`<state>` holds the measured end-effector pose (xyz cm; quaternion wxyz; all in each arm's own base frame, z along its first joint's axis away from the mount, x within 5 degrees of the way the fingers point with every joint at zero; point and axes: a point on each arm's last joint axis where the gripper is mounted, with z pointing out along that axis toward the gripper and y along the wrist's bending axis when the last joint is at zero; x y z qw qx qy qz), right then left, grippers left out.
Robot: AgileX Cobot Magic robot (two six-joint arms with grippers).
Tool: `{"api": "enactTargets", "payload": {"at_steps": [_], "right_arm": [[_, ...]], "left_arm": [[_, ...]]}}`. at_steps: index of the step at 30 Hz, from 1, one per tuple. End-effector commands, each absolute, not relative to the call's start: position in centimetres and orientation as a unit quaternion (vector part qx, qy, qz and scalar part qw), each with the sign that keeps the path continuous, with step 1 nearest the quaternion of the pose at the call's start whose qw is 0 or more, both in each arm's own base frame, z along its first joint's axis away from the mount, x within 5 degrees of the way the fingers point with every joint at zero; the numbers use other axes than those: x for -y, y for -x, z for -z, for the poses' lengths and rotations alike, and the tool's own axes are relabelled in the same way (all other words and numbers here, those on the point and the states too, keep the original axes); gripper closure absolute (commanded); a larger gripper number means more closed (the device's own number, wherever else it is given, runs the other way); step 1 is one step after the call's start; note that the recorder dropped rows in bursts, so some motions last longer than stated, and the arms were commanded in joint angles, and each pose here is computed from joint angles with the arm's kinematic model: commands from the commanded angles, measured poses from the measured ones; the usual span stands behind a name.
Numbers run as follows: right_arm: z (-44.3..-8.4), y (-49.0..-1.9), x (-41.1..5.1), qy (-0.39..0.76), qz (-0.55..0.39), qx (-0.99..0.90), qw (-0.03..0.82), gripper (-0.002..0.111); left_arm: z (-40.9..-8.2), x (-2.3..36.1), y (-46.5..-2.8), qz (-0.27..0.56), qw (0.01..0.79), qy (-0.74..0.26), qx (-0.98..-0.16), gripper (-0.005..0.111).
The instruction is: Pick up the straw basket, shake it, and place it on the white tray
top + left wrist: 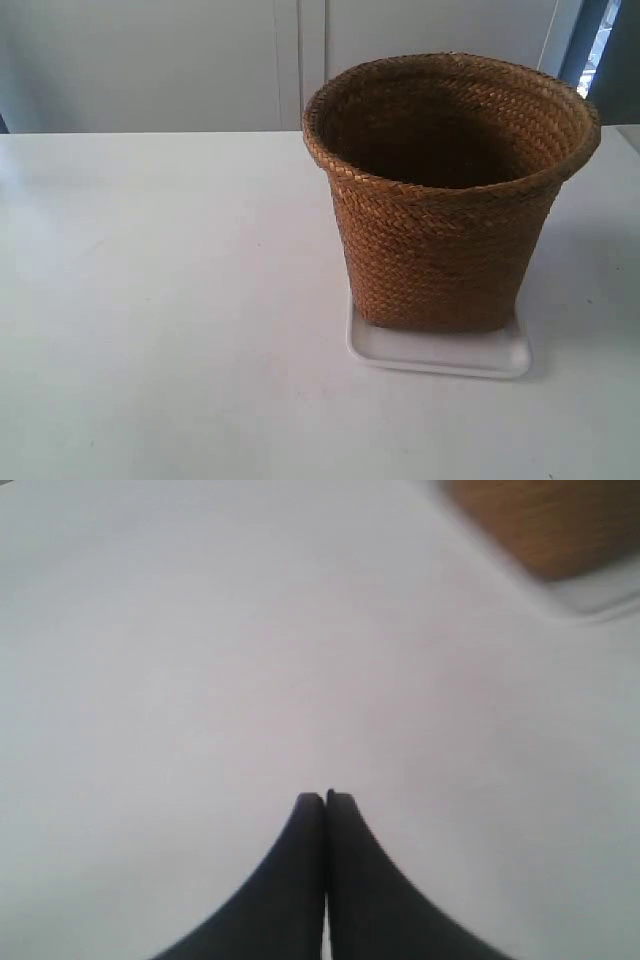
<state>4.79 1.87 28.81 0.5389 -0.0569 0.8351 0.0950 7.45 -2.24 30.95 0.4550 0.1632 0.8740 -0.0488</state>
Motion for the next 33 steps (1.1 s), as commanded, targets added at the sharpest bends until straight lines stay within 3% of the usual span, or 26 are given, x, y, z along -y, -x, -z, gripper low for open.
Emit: {"api": "enactTargets", "payload": {"at_steps": [1,4,7,9,19,24,33], "right_arm": [[-28.7,-4.8,-1.9,0.054,-0.097,-0.832,0.543,0.108],[-28.8,-4.8,-1.9,0.053,-0.098,-0.831,0.545,0.108],[-28.9,-4.9,-1.8,0.052,-0.095,-0.826,0.553,0.108],[-29.1,-5.0,-1.8,0.051,-0.093,-0.821,0.562,0.108],[-29.7,-5.3,-1.6,0.042,-0.091,-0.799,0.593,0.108],[-28.7,-5.5,-1.6,0.04,-0.09,-0.805,0.585,0.108],[-27.5,-5.8,-1.6,0.037,-0.087,-0.812,0.575,0.108]], "left_arm": [[-33.1,-5.9,-3.1,-0.203,0.501,0.208,-0.815,0.107],[-32.4,-3.9,-2.2,-0.043,0.57,0.135,-0.81,0.107],[-31.1,-0.8,-3.0,0.11,0.566,0.073,-0.814,0.107],[-30.4,0.4,-3.3,0.155,0.562,0.039,-0.811,0.107],[-28.7,0.6,-3.4,0.127,0.525,-0.011,-0.842,0.107],[-27.2,0.8,-4.0,0.095,0.538,-0.062,-0.836,0.107],[-27.1,1.0,-4.3,0.102,0.553,-0.059,-0.825,0.107]]}}
